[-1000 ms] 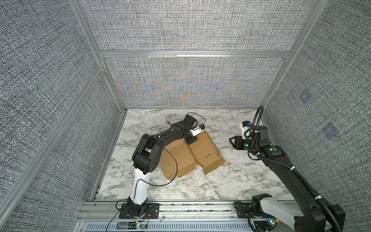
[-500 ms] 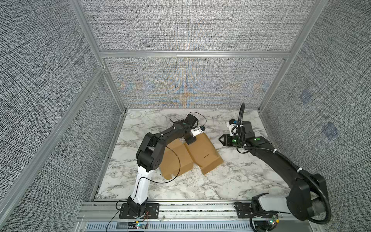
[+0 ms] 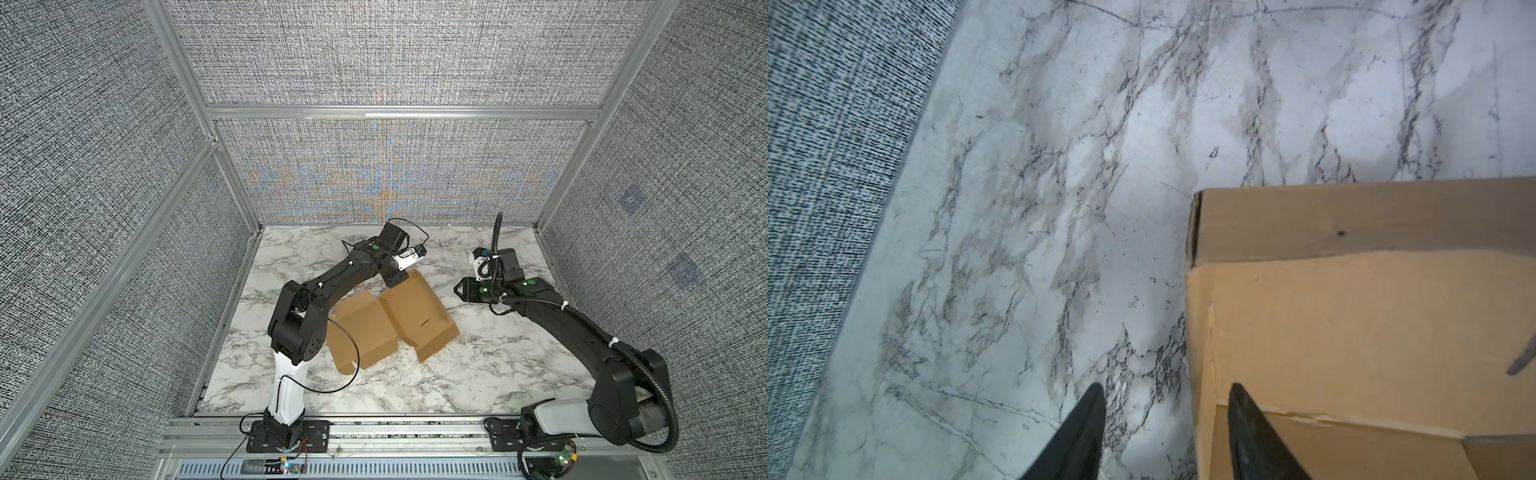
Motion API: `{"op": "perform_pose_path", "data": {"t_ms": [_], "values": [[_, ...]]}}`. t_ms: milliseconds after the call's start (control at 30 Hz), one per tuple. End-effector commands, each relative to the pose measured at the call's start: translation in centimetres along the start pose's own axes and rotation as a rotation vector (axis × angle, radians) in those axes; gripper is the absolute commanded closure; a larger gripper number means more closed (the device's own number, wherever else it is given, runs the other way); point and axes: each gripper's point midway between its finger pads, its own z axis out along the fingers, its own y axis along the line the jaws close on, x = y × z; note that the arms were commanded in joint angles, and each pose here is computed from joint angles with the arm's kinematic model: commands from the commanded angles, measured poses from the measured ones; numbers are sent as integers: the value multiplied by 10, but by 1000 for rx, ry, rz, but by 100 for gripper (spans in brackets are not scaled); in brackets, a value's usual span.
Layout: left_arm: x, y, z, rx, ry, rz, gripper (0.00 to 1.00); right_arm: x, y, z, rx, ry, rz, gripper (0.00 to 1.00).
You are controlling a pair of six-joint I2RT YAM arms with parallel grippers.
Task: Assemble paper box
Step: Place the paper box at the center of the table, then turn over the paper box at the center of the table.
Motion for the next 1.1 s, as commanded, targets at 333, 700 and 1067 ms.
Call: {"op": "perform_pose_path", "data": {"t_ms": [333,700,1067], "values": [[-47,5,-62,20,-216,-22,50,30,23,-2,12,111,-39,75],[-44,-27,-68,180,-255,-85,51,52,45,11,-32,142,-15,92],[0,-26,-86,74,-230,-99,51,64,60,16,-123,121,36,96]]}}
